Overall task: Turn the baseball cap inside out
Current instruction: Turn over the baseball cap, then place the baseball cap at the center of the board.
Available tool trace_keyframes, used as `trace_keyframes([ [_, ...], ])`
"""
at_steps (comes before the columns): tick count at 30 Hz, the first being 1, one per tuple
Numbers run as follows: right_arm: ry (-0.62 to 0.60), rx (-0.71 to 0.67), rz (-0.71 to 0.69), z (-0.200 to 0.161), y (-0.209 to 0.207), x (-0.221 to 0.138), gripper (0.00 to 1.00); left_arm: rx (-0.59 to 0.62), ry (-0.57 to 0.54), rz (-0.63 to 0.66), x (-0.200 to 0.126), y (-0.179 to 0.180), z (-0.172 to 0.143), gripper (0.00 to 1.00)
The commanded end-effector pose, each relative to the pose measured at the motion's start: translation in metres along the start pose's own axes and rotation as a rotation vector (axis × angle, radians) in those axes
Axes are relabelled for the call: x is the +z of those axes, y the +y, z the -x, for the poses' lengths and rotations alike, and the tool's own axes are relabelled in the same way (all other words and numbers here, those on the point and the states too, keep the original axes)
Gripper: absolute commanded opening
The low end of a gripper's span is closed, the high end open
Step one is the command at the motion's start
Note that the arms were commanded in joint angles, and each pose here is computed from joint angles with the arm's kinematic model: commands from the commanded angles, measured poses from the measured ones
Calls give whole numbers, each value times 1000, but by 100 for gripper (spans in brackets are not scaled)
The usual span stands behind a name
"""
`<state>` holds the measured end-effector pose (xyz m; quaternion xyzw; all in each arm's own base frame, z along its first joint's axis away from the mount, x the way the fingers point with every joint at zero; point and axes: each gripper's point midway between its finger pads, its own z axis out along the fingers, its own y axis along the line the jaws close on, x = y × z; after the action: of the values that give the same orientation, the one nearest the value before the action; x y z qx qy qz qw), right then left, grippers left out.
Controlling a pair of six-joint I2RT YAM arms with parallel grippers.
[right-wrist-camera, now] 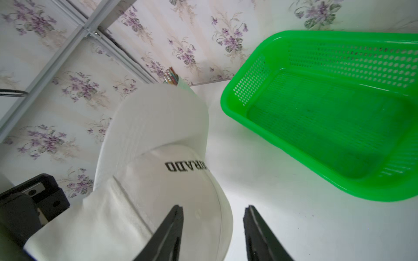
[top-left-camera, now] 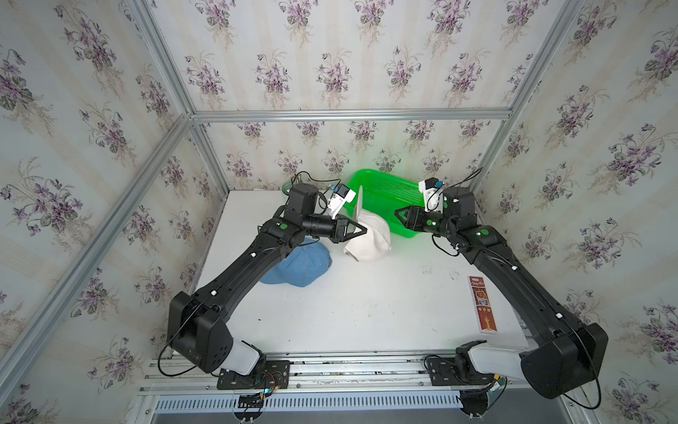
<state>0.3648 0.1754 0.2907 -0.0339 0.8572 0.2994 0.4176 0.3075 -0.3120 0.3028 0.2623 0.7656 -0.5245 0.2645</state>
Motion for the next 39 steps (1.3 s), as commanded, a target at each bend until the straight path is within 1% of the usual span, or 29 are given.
trace_keyframes([
  [1,-48,-11,-131,8,-20,-9,48,-86,-13,39,14,12,2,1],
  [5,-71,-17,-171,17,-24,-18,48,-86,13,27,35,8,4,2],
  [9,-89,4,-196,24,-34,-28,48,-68,45,-13,58,-12,5,3],
  [12,-104,16,-204,28,-39,-34,49,-96,35,-95,80,-30,2,7],
  [15,-119,22,-201,33,-40,-38,49,-123,41,-187,106,-46,-9,7],
  [19,-123,22,-191,37,-37,-39,49,-121,98,-172,134,-45,-28,7],
  [23,-129,20,-197,40,-37,-40,49,-109,137,-169,150,-49,-36,8],
  [28,-141,25,-204,43,-38,-43,49,-118,145,-164,165,-53,-34,10],
  [33,-158,32,-217,48,-40,-50,50,-109,176,-182,184,-61,-37,10],
  [39,-189,31,-235,58,-44,-65,50,-125,187,-223,201,-69,-40,12],
])
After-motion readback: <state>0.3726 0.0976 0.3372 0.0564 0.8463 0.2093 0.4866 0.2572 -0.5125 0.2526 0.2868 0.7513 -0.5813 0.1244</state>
